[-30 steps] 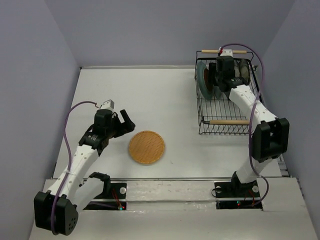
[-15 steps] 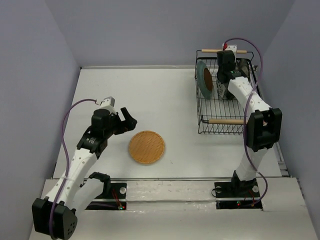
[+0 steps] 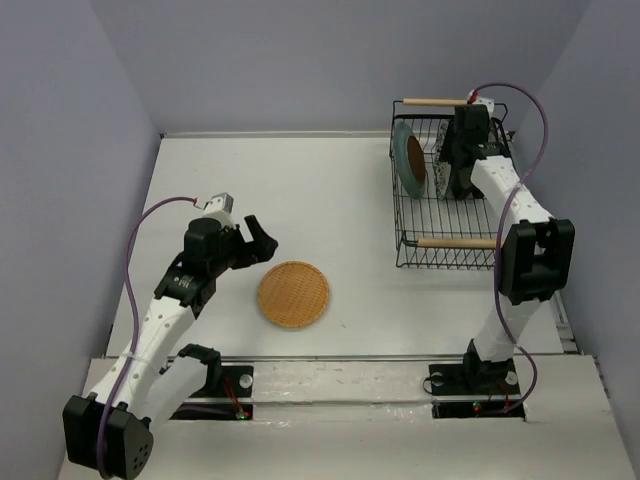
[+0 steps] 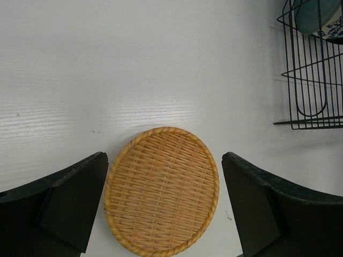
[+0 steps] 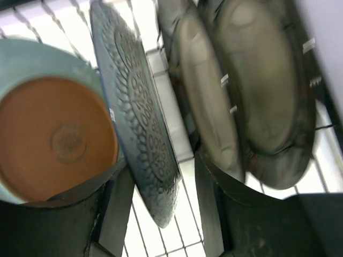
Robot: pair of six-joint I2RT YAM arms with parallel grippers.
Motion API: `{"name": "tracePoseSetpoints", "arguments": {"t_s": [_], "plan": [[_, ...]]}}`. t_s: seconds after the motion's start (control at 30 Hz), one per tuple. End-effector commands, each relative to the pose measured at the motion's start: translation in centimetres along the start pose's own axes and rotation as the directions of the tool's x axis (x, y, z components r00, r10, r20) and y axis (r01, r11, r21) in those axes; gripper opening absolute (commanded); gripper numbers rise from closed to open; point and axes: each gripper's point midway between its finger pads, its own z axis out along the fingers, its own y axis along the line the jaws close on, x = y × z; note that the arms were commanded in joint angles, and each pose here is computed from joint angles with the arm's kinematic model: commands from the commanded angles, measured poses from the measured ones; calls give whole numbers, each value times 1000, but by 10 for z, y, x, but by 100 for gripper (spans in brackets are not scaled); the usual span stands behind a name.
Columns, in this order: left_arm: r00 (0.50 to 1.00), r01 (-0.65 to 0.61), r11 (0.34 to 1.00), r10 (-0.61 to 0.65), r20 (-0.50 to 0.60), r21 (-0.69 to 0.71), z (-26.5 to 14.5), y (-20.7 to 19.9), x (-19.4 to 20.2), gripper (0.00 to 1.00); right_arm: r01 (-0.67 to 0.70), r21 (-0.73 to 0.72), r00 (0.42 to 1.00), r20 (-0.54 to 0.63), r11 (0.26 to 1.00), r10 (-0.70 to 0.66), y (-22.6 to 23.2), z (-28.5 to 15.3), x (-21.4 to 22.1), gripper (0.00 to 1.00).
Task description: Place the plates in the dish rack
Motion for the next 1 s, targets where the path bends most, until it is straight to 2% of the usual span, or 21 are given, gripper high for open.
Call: {"name": "tracePoseSetpoints", "arguments": {"t_s": [0.0, 0.43, 0.47, 0.6, 0.77, 0.83, 0.87, 0.9, 0.97], "plan": [[1000, -22, 999, 22, 18, 31, 0, -4, -1, 99, -32, -67, 999, 20, 997, 34, 10, -9, -11, 55], [1000, -21, 999, 21, 18, 29, 0, -4, 0, 99, -17, -127, 996, 82, 992, 28, 12, -36, -37, 57], [1000, -22, 999, 22, 18, 31, -1, -4, -1, 99, -17, -129, 996, 86, 991, 28, 12, -36, -40, 56], [1000, -22, 999, 21, 15, 27, 0, -3, 1, 99, 0, -68, 997, 73, 998, 5, 6, -23, -35, 42], [1000, -23, 999, 22, 20, 30, -2, -4, 0, 99, 29, -61, 1000, 12, 998, -28, 9, -5, -13, 44], [1000, -22, 999, 22, 18, 31, -1, -4, 0, 99, 34, -35, 999, -1, 999, -34, 6, 2, -6, 36], [1000, -22, 999, 22, 18, 31, -1, -4, 0, 99, 36, -20, 999, -5, 999, -36, 4, 3, -4, 29], [1000, -22, 999, 22, 17, 32, -2, -4, 0, 99, 34, -9, 999, -12, 999, -35, 2, 4, -2, 17], [1000, -24, 999, 23, 16, 35, -1, -5, 1, 99, 12, 10, 1000, -9, 1000, -12, -1, 2, -1, 7]]}}
